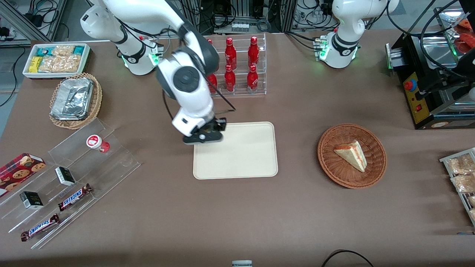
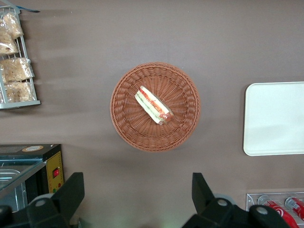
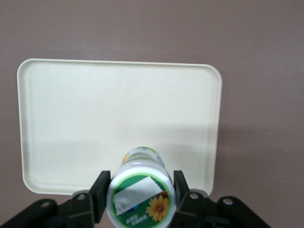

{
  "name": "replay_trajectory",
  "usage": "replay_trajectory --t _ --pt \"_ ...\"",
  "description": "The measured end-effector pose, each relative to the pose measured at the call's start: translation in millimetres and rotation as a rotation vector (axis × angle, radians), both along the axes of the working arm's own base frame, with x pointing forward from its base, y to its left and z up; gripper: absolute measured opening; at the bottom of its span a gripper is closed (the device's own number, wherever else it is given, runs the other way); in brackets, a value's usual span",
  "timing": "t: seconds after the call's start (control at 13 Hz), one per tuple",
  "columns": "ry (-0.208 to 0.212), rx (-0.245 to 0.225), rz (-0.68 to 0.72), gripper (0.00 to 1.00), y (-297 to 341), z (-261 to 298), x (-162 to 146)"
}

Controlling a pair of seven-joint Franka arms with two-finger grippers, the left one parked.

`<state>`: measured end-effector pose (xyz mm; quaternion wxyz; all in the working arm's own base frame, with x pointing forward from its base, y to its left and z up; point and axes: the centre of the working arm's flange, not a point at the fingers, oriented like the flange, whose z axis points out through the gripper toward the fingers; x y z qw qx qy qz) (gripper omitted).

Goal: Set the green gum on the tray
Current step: 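Lift the gum jar and carry it over the cream tray, then lower the gum jar onto the tray and open the right gripper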

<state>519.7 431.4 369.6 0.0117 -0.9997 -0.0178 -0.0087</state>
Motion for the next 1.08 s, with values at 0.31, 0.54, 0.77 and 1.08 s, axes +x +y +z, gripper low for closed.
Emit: replay_trajectory --t 0.31,0.54,0.77,1.08 --pt "-0.042 -0.004 0.002 0.59 43.2 -52.9 -2.0" --pt "-0.06 -0.01 0.009 0.59 49.0 -86.9 -0.7" --pt "-0.058 -0.021 0.017 0.59 53.0 -104.7 -4.0" --pt "-0.054 -0.033 0.041 0.59 64.8 -121.6 -16.0"
